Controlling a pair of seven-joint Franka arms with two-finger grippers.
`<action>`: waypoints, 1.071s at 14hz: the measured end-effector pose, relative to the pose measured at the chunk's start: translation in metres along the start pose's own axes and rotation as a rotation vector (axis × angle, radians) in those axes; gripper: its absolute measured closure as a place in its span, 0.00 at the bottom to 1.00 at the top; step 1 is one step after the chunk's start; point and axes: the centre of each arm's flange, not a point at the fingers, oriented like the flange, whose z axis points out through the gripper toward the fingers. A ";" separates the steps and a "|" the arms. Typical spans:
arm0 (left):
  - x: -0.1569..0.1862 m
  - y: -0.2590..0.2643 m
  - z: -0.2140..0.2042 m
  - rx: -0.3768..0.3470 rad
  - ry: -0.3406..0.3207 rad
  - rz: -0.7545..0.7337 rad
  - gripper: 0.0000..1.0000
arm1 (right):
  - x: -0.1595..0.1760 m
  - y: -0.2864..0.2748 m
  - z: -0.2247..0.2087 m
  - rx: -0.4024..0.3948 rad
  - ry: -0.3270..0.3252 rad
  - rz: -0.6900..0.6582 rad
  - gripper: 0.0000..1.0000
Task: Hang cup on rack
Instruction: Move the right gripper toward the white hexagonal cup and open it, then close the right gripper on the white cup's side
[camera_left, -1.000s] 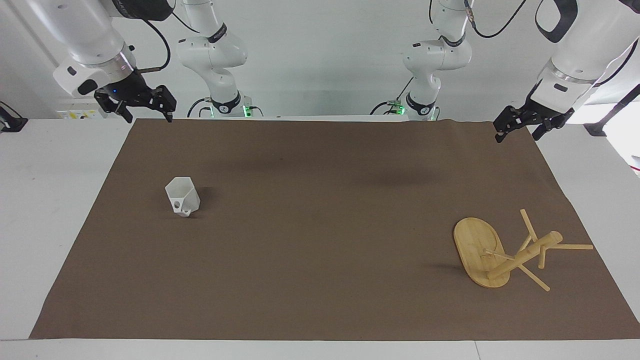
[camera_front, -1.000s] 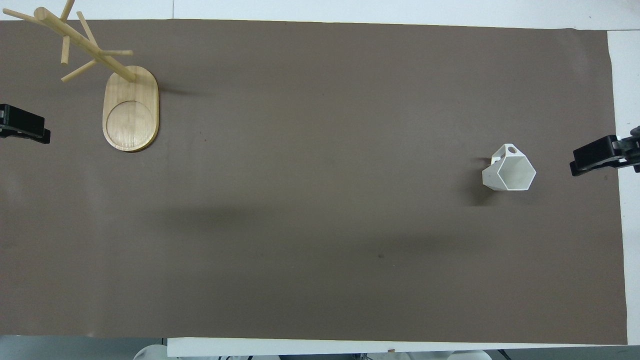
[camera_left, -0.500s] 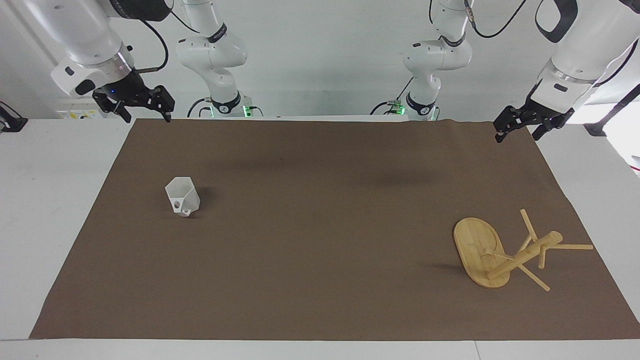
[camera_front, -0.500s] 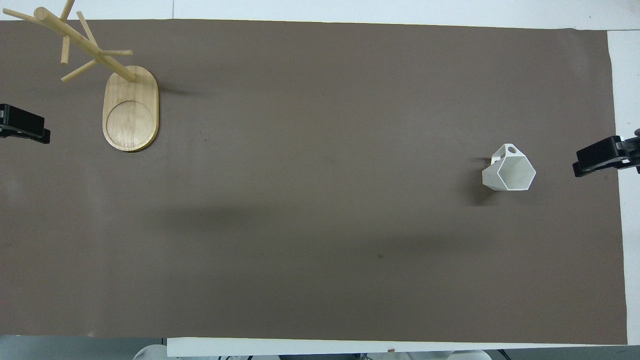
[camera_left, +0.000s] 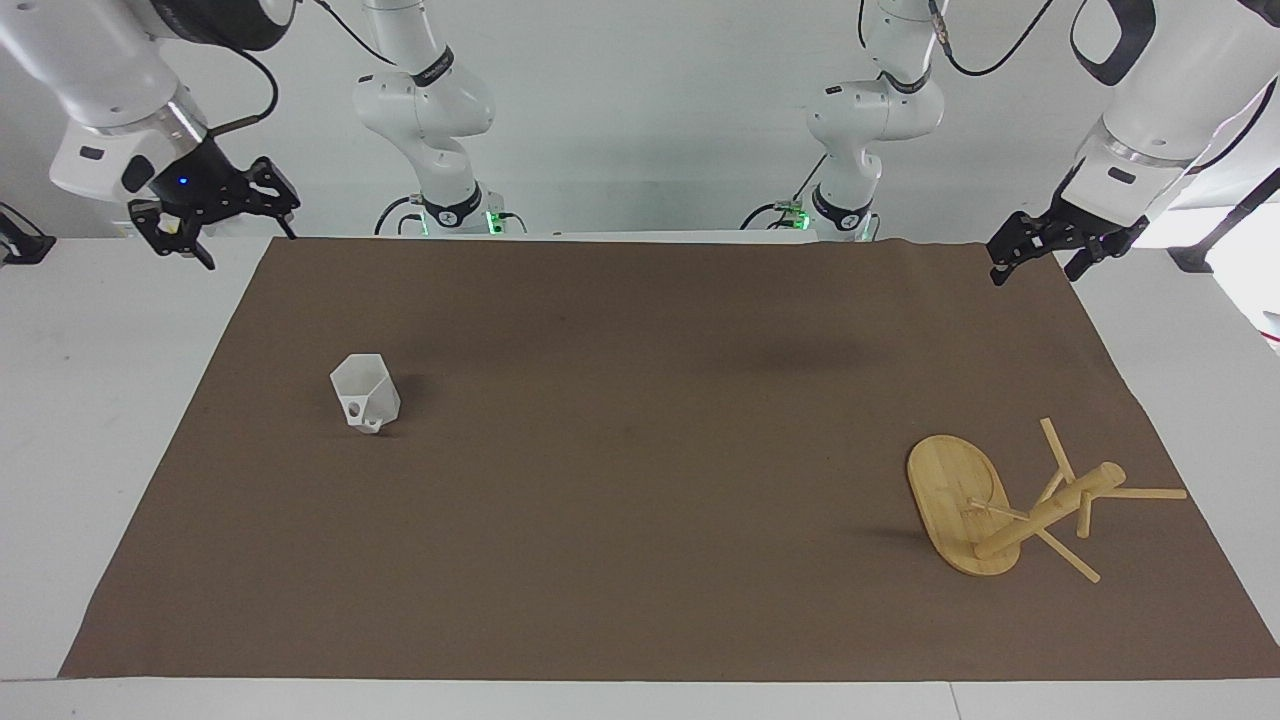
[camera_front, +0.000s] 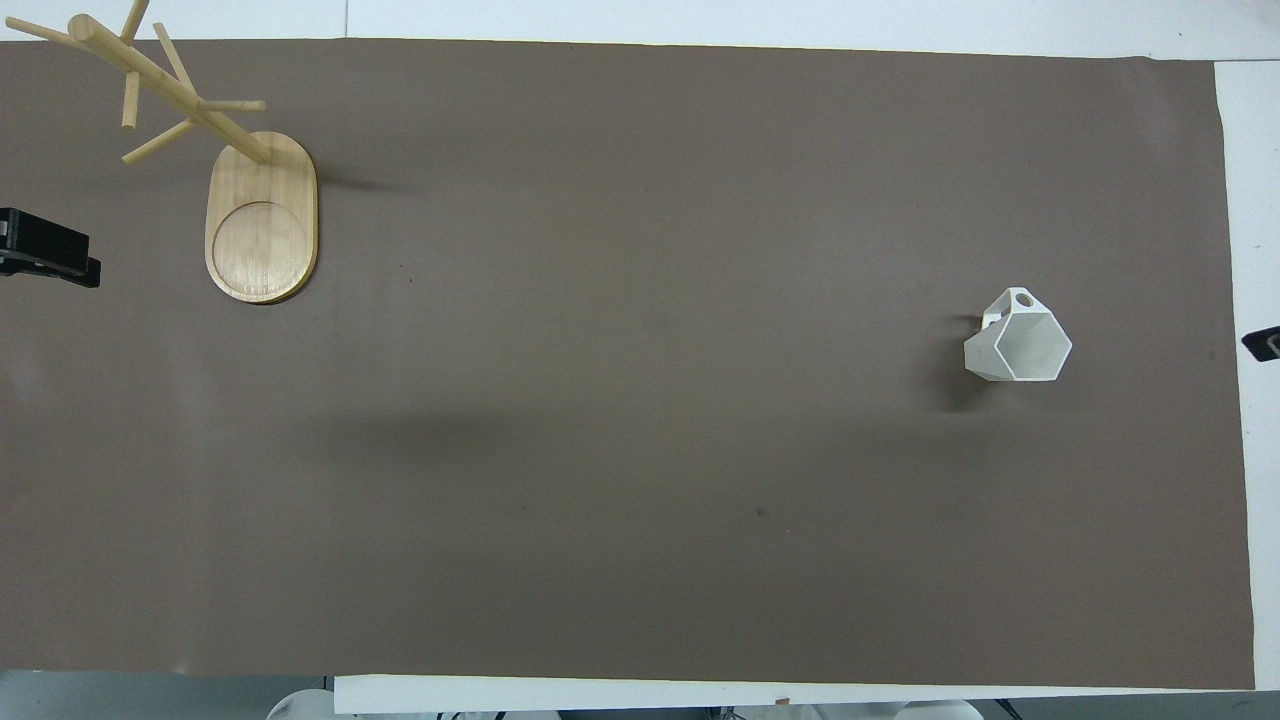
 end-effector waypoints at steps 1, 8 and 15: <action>0.000 0.000 0.000 0.000 0.000 0.000 0.00 | -0.019 0.019 0.004 0.032 0.047 -0.081 0.00; 0.000 0.000 0.000 0.000 0.000 0.000 0.00 | -0.073 0.138 0.166 0.373 0.517 -0.499 0.00; 0.000 0.000 0.000 0.000 0.000 0.000 0.00 | -0.074 0.145 0.329 0.623 0.878 -0.770 0.00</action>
